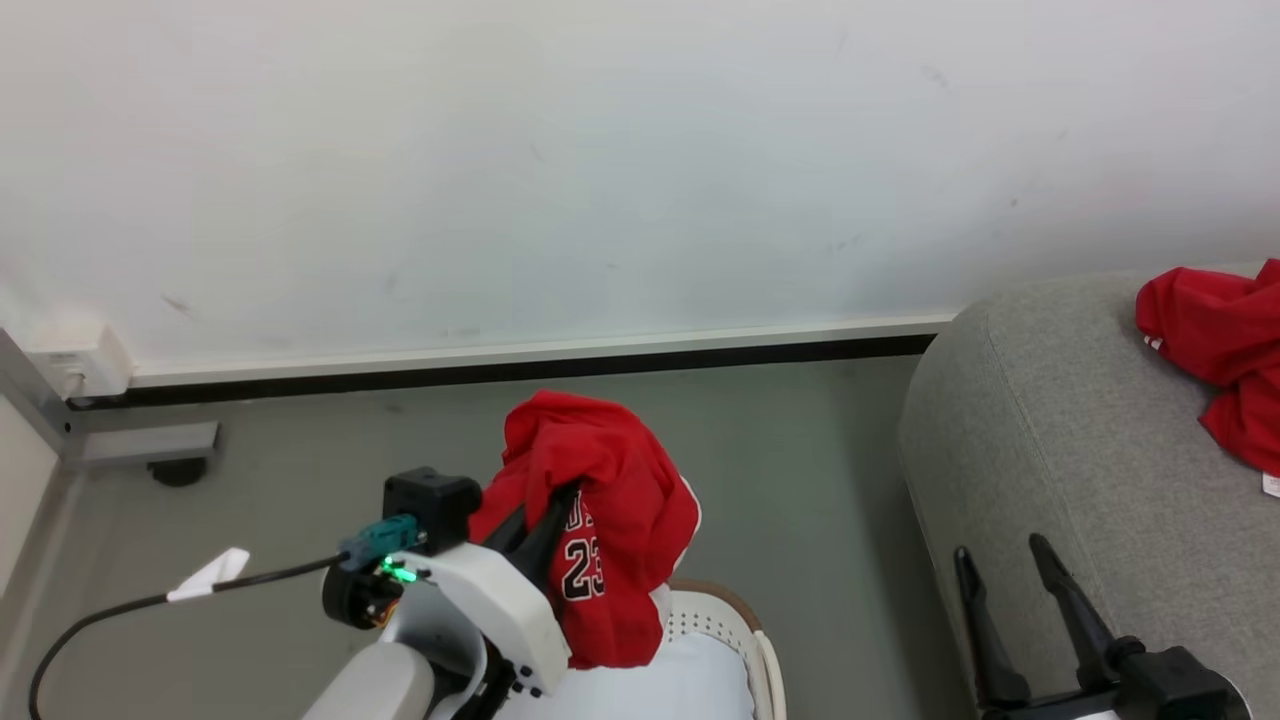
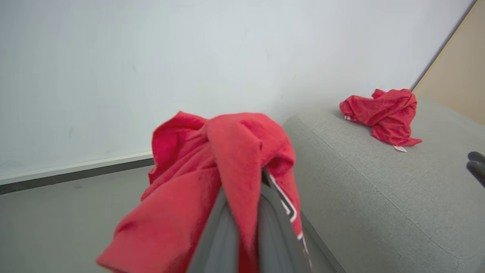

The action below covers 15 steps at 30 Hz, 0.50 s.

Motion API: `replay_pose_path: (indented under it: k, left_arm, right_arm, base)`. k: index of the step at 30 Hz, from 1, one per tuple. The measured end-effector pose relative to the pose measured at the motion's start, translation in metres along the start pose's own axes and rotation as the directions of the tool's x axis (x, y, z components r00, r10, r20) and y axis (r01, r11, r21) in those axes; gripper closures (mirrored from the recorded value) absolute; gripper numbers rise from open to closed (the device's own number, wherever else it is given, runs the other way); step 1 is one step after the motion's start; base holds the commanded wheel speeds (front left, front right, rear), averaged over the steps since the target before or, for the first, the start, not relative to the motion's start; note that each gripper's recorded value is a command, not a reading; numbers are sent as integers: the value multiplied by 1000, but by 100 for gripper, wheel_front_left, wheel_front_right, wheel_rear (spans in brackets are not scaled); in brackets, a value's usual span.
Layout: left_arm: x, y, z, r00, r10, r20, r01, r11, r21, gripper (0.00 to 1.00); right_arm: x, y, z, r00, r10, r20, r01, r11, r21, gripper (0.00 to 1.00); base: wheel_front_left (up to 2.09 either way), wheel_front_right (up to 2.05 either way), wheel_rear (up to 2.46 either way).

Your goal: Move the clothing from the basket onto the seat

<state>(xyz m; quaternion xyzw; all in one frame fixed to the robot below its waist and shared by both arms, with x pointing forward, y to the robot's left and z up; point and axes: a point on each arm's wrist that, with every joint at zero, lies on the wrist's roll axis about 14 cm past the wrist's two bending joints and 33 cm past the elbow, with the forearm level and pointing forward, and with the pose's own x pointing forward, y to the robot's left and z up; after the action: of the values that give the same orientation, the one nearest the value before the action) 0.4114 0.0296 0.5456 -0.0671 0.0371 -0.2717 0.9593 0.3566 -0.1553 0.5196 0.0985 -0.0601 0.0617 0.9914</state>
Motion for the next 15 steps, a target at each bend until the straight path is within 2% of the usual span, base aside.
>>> replay_pose_path:
  k: [9, 15]
  left_arm:
    - [-13, -17, 22, 998, -32, 48, 31, 999, 9, 100]
    - [-13, -32, 27, 996, -75, 56, 75, 997, 9, 100]
  right_arm:
    - [9, 49, 13, 986, 165, 34, -161, 983, -89, 0]
    - [16, 101, 15, 930, 367, 18, -359, 918, -166, 0]
  base:
    - [0, 0, 0]
    - [0, 0, 0]
